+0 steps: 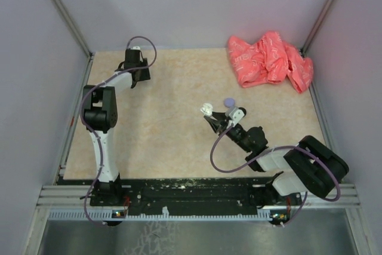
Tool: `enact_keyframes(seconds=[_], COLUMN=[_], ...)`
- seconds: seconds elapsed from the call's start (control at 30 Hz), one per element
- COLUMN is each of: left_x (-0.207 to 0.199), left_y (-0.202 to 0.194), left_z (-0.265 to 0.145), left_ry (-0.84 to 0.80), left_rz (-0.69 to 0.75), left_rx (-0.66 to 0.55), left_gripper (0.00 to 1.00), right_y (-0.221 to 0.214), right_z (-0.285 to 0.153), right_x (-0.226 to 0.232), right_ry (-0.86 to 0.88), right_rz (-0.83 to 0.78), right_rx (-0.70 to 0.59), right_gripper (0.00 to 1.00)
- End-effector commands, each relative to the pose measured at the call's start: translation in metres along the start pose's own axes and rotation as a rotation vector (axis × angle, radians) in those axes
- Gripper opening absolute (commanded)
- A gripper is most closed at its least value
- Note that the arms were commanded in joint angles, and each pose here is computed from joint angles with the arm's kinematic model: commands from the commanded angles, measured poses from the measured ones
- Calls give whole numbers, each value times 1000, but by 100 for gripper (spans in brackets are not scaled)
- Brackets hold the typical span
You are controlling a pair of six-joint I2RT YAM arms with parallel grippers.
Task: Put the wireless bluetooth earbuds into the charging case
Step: Pick up the earbud from the center of the board.
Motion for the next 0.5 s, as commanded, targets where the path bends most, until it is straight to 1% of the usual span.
enact_keyframes(seconds=[0.0, 0.13, 0.3, 0.47], left_x=[-3, 1, 5, 6], left_y=[-2, -11, -12, -17], left_z=[8, 10, 6, 2], left_ry=[-17, -7, -2, -28], left_rz=[18, 44, 92, 150], left_rx=[21, 54, 63, 81], left_gripper=[64, 58, 52, 42], right_y=[16, 15, 15, 16], right_z=[3, 3, 3, 2], right_x=[-9, -9, -9, -10], right_ry=[-33, -32, -31, -37], right_rz=[-18, -16, -15, -13], right_rx=[-73, -70, -74, -75], right_gripper=[0, 0, 0, 0])
Point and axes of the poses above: each gripper's point midway between its finger pads, its own z axis out along the fingers, its own x axis along the line the jaws close on, y = z × x, the point moved 3 cm from there along -z, back along the fingers, and after that the axes turned 15 degrees about -z, right-handed, at the moved point
